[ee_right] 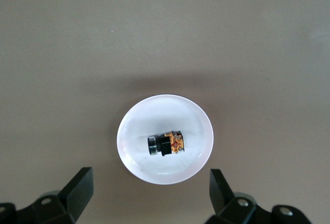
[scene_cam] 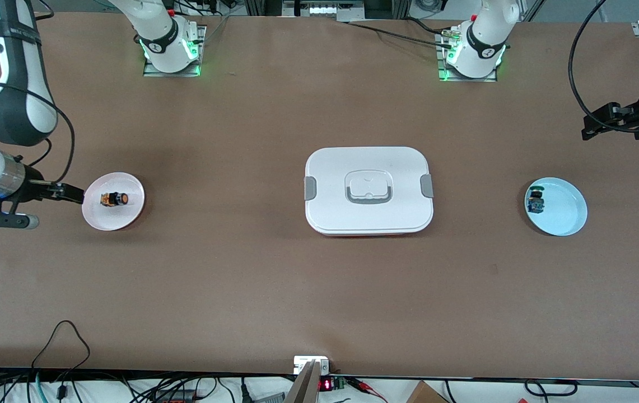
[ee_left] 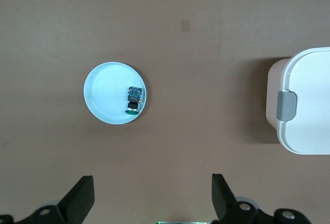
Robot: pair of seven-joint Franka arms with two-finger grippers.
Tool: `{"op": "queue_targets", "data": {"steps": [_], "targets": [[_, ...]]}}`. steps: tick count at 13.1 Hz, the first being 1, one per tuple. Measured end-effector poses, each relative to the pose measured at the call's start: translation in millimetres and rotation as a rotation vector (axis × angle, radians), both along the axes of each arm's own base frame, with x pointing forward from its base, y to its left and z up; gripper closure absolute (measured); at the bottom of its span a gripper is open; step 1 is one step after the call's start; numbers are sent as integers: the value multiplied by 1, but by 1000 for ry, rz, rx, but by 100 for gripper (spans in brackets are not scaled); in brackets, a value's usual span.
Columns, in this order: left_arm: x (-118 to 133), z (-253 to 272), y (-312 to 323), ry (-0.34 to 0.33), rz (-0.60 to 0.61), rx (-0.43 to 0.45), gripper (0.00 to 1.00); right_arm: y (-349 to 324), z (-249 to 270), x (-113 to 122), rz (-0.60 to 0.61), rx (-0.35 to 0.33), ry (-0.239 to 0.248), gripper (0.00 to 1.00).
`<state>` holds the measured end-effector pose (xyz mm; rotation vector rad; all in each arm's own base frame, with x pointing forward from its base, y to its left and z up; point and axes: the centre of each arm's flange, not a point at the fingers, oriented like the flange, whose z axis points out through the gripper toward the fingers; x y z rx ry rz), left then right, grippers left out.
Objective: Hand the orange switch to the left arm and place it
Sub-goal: 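Reach the right gripper toward the orange switch on the white plate, then lower the right gripper and close it on the orange switch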
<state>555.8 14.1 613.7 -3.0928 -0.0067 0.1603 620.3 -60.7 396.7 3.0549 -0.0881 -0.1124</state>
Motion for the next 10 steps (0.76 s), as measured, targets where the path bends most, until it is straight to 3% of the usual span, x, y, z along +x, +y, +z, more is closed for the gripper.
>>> {"op": "queue_targets", "data": {"steps": [6,10], "targets": [[0,0,0,0,0,0,0,-11,-84,-18,54,2,-69,0],[0,0,0,0,0,0,0,-15,-125,-28,59,6,-29,0]]}}
